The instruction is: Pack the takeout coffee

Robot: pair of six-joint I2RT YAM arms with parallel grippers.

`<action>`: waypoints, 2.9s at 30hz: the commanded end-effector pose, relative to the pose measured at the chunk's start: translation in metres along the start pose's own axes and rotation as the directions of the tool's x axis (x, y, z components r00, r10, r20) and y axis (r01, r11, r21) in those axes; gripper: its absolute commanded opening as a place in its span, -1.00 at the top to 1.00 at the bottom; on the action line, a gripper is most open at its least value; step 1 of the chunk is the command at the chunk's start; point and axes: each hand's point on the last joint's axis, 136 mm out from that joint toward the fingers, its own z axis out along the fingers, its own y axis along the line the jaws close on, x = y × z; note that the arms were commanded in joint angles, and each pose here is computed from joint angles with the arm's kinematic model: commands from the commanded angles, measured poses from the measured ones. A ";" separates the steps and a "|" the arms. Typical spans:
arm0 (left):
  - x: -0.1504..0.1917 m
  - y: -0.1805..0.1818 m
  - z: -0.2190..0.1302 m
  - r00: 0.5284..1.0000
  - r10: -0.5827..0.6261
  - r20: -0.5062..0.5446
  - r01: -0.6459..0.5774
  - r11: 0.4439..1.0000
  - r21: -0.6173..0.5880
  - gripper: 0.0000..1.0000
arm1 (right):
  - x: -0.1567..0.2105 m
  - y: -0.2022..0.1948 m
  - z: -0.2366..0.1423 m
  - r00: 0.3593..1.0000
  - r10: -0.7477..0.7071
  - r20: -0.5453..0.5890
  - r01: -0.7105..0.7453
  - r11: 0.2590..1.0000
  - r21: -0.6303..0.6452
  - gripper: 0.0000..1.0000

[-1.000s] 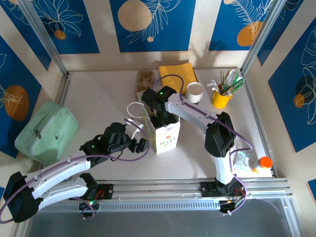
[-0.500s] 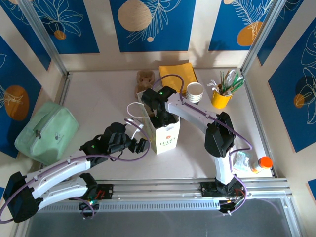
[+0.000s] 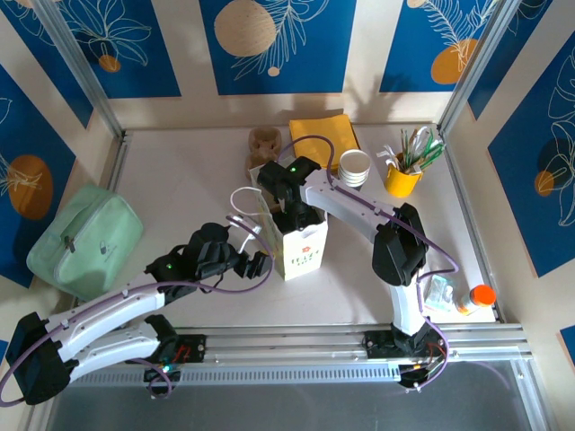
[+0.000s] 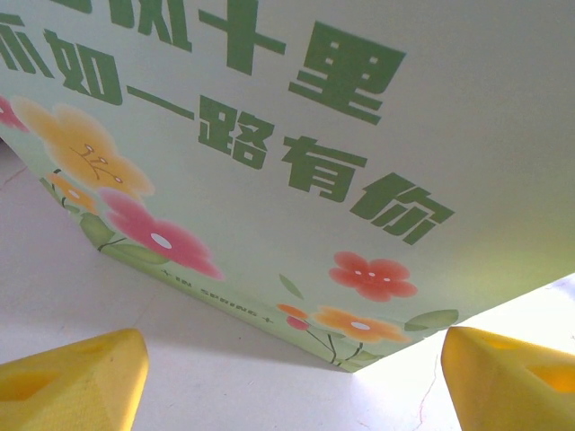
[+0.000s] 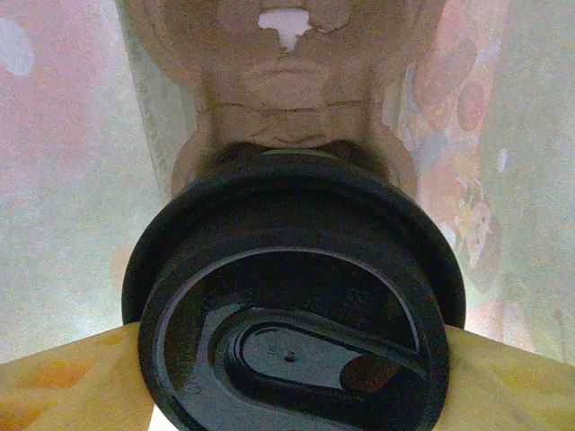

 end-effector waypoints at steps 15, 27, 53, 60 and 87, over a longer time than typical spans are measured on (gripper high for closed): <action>-0.011 -0.002 -0.006 1.000 0.018 0.024 -0.018 1.000 -0.002 -0.70 | -0.001 0.002 0.015 0.999 -0.010 -0.042 0.011 1.000 0.013 -0.52; -0.008 0.001 -0.011 1.000 0.016 0.022 -0.015 1.000 -0.018 -0.70 | -0.003 0.004 -0.003 1.000 -0.023 0.002 0.023 1.000 -0.001 -0.69; -0.008 0.003 -0.013 1.000 0.016 0.025 -0.015 0.999 -0.028 -0.70 | -0.004 0.005 -0.025 0.998 -0.026 0.053 0.027 1.000 -0.009 -0.53; -0.007 0.003 -0.012 1.000 0.015 0.022 -0.015 0.999 -0.029 -0.70 | -0.006 0.005 -0.033 0.997 -0.025 0.068 0.026 1.000 -0.013 -0.52; -0.008 0.004 -0.011 1.000 0.016 0.020 -0.016 0.999 -0.034 -0.70 | -0.007 0.006 -0.053 0.995 -0.035 0.094 0.036 0.999 -0.006 -0.64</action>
